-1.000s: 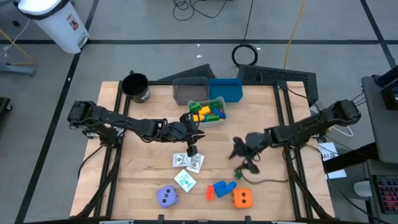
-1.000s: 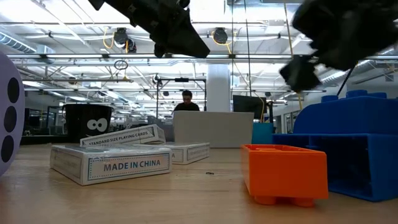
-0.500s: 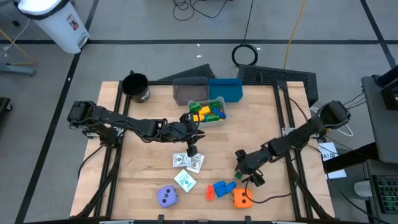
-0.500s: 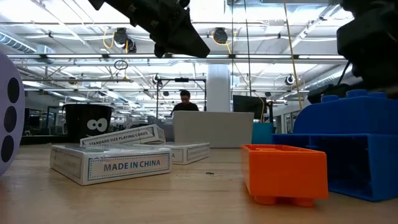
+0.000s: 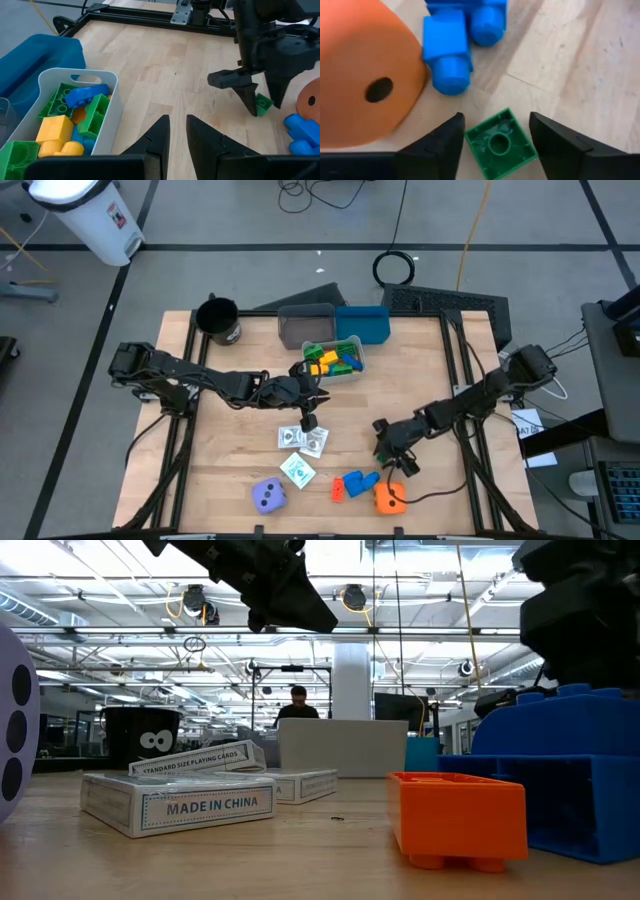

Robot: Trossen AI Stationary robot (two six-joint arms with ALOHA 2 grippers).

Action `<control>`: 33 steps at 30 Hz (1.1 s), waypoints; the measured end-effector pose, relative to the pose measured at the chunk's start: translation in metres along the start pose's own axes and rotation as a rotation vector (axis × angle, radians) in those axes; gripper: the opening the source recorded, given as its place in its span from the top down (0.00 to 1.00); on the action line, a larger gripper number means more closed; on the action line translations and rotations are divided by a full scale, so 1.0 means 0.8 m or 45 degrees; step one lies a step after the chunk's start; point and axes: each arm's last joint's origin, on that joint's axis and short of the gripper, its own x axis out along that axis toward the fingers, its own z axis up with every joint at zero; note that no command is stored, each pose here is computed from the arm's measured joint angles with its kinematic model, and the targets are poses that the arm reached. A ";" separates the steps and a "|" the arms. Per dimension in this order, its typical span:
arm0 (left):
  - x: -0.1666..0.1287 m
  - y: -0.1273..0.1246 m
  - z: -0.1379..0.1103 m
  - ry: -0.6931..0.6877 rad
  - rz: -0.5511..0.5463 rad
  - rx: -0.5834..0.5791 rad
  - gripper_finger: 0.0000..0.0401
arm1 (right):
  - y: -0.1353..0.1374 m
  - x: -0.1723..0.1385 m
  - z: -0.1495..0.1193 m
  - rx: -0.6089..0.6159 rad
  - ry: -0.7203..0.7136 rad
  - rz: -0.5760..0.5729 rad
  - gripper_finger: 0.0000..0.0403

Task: Pick & Place Toys
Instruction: Put the dark green game piece into the gray bin

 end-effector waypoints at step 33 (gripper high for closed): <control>0.017 -0.007 0.012 -0.215 -0.054 -0.225 0.81 | -0.045 -0.088 0.052 -0.452 -0.281 -1.019 0.64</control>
